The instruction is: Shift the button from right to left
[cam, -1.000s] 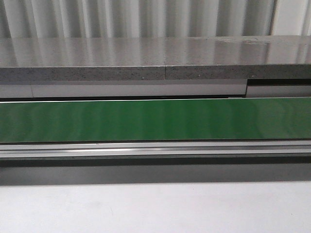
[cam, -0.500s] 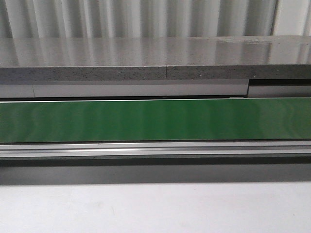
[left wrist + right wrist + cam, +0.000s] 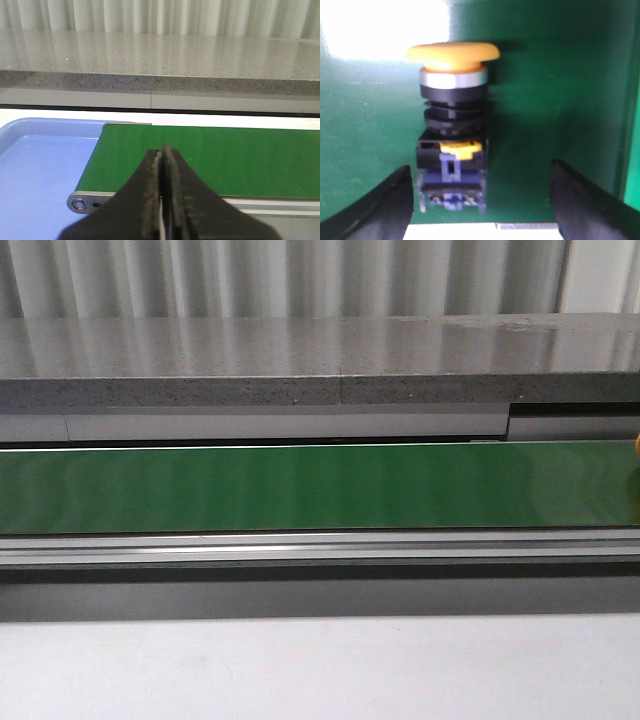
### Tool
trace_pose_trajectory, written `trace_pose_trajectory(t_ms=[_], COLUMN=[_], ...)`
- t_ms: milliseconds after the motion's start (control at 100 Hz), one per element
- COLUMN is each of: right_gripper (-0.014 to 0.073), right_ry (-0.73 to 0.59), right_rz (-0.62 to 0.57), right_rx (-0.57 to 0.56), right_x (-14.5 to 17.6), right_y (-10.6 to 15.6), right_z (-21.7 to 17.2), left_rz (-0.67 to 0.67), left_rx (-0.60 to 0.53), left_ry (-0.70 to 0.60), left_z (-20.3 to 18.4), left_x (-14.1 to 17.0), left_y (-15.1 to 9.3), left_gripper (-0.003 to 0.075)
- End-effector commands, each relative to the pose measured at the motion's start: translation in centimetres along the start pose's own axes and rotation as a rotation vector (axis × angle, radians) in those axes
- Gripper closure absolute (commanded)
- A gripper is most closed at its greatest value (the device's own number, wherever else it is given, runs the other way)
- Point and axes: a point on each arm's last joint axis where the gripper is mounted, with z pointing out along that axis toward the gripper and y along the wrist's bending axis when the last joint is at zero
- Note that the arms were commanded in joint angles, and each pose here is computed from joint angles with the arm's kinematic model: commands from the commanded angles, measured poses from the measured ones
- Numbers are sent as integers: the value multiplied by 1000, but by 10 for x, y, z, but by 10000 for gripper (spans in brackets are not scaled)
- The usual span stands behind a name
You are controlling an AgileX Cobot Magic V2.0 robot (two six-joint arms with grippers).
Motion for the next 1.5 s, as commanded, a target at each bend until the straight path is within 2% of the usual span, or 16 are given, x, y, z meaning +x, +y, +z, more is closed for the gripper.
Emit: trace_pose_trajectory(t_ms=[0, 60, 130, 140, 300, 400, 640, 1250, 1490], right_gripper=[50, 100, 202, 240, 527, 667, 662, 662, 662], right_ry=[-126, -161, -193, -199, -272, -334, -478, -896, -1070], right_rz=[-32, -50, -73, -78, -135, -165, -212, -202, -199], right_rx=[-13, -18, -25, -26, -48, -62, -93, -133, -152], right_x=[1, 4, 9, 11, 25, 38, 83, 217, 256], right_y=[7, 13, 20, 22, 39, 46, 53, 23, 14], right_z=[-36, -48, -60, -62, -88, -98, -104, -109, -109], left_rz=[-7, -7, -7, -7, -7, -7, -7, -7, -3], left_rx=[6, 6, 6, 6, 6, 6, 6, 6, 6], left_ry=[-87, -87, -87, -87, -87, -87, -87, -87, -102], left_z=[-2, -2, -2, -2, -2, -2, -2, -2, -2], left_x=[0, 0, 0, 0, 0, 0, 0, 0, -2], left_y=[0, 0, 0, 0, 0, 0, 0, 0, 0], left_gripper=[740, 740, 740, 740, 740, 740, 740, 740, 740])
